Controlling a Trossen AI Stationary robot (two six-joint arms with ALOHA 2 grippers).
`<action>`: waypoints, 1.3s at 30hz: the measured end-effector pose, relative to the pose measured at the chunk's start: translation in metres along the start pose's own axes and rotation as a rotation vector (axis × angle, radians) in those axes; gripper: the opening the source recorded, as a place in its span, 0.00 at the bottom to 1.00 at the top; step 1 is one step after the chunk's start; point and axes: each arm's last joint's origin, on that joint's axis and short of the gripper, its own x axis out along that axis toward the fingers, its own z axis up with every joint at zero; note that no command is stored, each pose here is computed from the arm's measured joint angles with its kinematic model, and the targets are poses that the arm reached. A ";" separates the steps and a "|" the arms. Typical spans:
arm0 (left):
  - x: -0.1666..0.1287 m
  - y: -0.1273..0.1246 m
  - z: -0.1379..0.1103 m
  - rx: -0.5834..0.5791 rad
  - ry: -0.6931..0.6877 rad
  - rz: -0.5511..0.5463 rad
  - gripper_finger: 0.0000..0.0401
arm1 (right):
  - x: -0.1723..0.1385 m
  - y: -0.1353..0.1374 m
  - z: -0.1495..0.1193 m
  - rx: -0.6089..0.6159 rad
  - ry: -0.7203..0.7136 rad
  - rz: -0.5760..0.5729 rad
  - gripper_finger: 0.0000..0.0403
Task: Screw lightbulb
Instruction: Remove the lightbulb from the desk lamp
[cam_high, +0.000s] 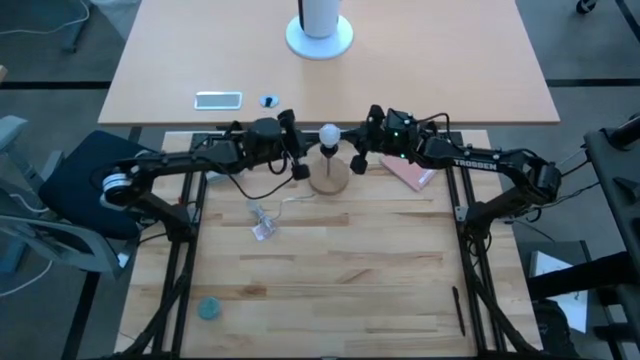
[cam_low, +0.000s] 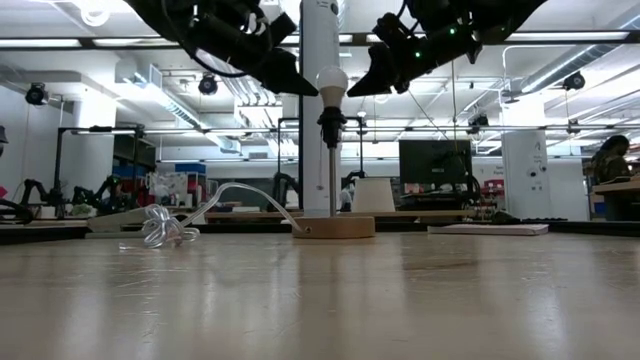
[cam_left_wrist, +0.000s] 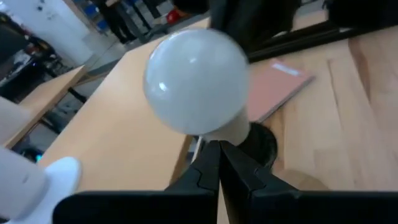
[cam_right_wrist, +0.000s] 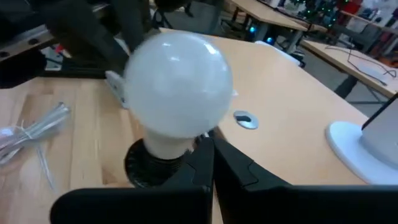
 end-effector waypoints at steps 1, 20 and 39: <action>-0.001 0.001 0.000 0.000 0.005 0.010 0.00 | -0.001 0.000 -0.001 -0.002 0.018 0.006 0.00; 0.004 0.006 0.005 -0.002 -0.072 0.055 0.00 | -0.006 0.001 0.005 -0.021 -0.038 0.049 0.00; 0.003 0.009 0.007 0.002 -0.089 0.093 0.00 | -0.004 0.004 0.008 -0.025 -0.100 0.160 0.00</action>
